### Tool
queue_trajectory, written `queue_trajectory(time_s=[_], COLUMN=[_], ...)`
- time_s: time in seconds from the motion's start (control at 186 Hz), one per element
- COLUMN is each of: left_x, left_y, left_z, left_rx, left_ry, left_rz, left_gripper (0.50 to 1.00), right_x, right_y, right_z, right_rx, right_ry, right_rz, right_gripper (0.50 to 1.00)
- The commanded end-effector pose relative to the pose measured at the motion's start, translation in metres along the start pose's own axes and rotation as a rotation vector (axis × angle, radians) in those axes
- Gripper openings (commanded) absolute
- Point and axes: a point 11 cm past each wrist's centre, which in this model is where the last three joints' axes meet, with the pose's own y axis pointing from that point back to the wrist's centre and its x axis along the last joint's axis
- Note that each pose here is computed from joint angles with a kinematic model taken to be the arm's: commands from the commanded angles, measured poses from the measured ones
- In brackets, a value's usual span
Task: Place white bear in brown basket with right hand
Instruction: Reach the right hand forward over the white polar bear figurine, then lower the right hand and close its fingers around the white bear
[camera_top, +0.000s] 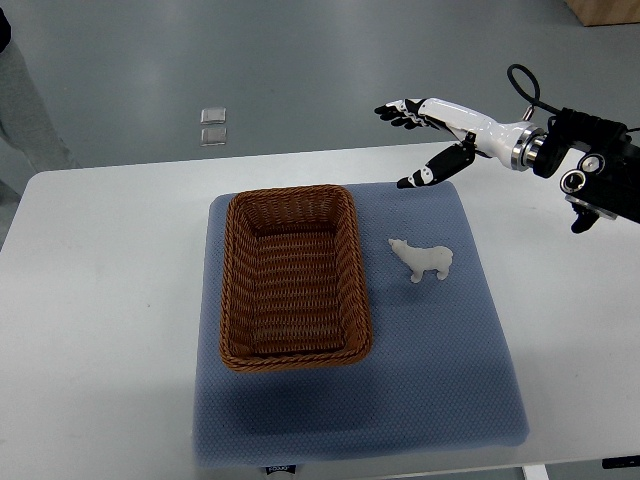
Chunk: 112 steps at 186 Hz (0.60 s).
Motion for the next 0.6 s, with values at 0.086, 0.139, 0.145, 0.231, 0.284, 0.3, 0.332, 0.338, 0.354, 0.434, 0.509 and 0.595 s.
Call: queue_trajectory(time_s=[0.086,0.139,0.145,0.231,0.284,0.3,0.332,0.338,0.354,0.434,0.509,0.595], left_x=[0.0,0.0,0.0,0.0,0.0,0.0,0.0,0.0,0.0,0.0,0.0,0.0], left_y=[0.0,0.0,0.0,0.0,0.0,0.0,0.0,0.0,0.0,0.0,0.0,0.0], left_z=[0.0,0.0,0.0,0.0,0.0,0.0,0.0,0.0,0.0,0.0,0.0,0.0], left_rx=[0.0,0.0,0.0,0.0,0.0,0.0,0.0,0.0,0.0,0.0,0.0,0.0], left_ry=[0.0,0.0,0.0,0.0,0.0,0.0,0.0,0.0,0.0,0.0,0.0,0.0], left_rz=[0.0,0.0,0.0,0.0,0.0,0.0,0.0,0.0,0.0,0.0,0.0,0.0], left_gripper=[1.0,1.0,1.0,1.0,1.0,1.0,1.0,1.0,1.0,1.0,1.0,1.0], right_x=[-0.023,-0.028,-0.029,-0.034,-0.035,-0.035,-0.036,-0.036,-0.037,-0.042,-0.044,-0.048], right_y=[0.009,0.012,0.012,0.014,0.015,0.015,0.015,0.015,0.015,0.016,0.015,0.016], right_z=[0.002,0.007,0.007,0.011,0.011,0.011,0.013,0.013,0.014,0.018,0.019,0.022], right_rx=[-0.039,-0.055,-0.058,-0.072,-0.075,-0.078,-0.091,-0.091,-0.102,-0.124,-0.125,-0.139], right_ry=[0.159,0.186,0.191,0.209,0.206,0.204,0.202,0.202,0.202,0.196,0.19,0.181], right_rz=[-0.198,-0.236,-0.245,-0.286,-0.299,-0.301,-0.308,-0.309,-0.315,-0.328,-0.328,-0.333], right_gripper=[0.924,0.924,0.924,0.921,0.921,0.921,0.921,0.921,0.921,0.921,0.921,0.921])
